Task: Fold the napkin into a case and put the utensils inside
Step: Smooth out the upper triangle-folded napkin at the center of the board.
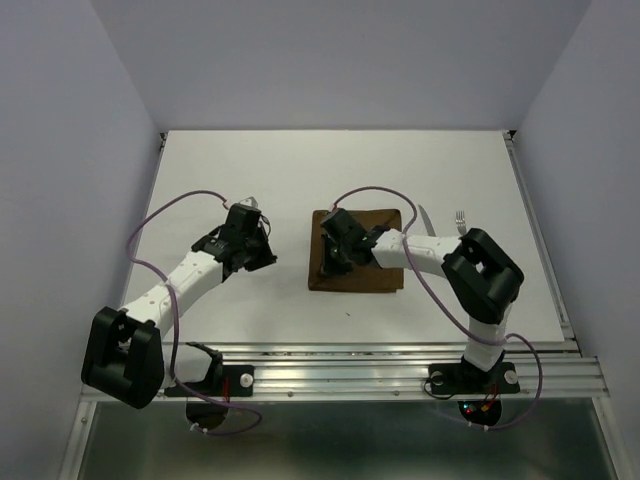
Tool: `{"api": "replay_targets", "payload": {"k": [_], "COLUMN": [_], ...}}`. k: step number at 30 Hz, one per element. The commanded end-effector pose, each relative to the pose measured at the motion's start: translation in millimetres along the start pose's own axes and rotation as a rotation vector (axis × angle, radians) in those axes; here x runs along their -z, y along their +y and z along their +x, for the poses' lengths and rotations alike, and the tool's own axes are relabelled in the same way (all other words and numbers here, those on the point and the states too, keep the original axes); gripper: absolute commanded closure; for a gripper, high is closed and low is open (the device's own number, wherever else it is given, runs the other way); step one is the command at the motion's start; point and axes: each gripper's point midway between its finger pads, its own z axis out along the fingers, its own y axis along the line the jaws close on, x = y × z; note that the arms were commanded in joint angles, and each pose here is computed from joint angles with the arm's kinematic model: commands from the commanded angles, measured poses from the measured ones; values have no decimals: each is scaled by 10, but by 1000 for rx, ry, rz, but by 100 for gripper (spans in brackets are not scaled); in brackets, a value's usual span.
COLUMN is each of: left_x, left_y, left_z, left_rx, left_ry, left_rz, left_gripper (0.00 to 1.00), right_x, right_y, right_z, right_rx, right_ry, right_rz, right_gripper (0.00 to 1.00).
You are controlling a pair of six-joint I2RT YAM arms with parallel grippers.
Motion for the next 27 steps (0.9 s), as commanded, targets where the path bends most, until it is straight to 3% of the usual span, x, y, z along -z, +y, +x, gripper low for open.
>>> {"api": "replay_targets", "payload": {"k": [1, 8, 15, 27], "left_x": [157, 163, 190, 85], "left_y": [35, 59, -45, -785], "left_z": [-94, -83, -154, 110], "left_rx": [-10, -11, -18, -84], "left_ry": [-45, -45, -54, 25], "left_rz": [-12, -11, 24, 218], "left_gripper": [100, 100, 100, 100], "right_x": [-249, -290, 120, 240], "right_y": [69, 136, 194, -620], "right_z": [-39, -125, -516, -978], "right_rx": [-27, -29, -23, -107], "right_ry": [-11, -28, -192, -245], "right_rz": [1, -6, 22, 145], "right_gripper": [97, 98, 96, 96]}}
